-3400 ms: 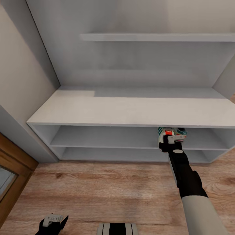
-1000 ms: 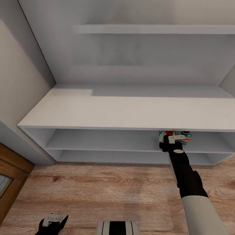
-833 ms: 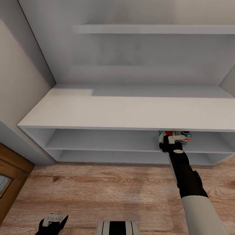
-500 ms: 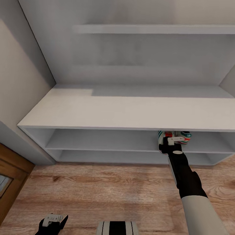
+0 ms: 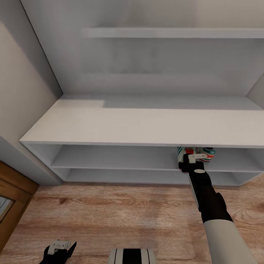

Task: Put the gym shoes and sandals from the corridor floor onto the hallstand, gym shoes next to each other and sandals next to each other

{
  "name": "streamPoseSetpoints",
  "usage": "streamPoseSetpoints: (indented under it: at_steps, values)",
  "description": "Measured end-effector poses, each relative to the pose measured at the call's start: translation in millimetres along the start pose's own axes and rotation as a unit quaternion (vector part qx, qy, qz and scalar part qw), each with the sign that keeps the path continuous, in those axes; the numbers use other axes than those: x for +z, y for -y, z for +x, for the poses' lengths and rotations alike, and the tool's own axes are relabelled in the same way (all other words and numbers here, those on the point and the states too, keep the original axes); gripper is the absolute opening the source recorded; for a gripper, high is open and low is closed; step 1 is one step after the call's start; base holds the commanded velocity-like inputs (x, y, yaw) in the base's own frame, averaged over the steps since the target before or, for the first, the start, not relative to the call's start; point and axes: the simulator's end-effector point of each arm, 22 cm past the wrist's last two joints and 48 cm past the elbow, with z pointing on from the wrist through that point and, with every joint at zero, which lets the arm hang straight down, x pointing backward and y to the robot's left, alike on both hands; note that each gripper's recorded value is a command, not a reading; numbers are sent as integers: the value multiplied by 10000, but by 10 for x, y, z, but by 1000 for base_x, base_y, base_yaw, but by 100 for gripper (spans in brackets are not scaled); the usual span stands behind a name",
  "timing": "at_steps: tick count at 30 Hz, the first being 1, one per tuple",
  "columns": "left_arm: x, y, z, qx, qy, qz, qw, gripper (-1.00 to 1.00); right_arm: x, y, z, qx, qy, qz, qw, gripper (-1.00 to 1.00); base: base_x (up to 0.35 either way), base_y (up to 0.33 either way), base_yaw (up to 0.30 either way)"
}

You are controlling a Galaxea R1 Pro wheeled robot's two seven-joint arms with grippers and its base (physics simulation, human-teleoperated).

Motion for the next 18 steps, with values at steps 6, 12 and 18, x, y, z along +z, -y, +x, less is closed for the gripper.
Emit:
streamPoseSetpoints:
  at_steps: [6, 12, 18]
  values:
    - [0, 2, 2, -2, -2, 2, 10000, 100, 0, 3, -2, 1, 1, 6, 10000, -100, 30, 0, 0]
    - [-1, 2, 4, -5, -3, 2, 10000, 100, -1, 3, 0, 1, 1, 5, 10000, -100, 110, 0, 0]
    - [0, 2, 3, -6, -2, 0, 10000, 100, -1, 2, -4, 2, 4, 3, 10000, -100, 9, 0, 0]
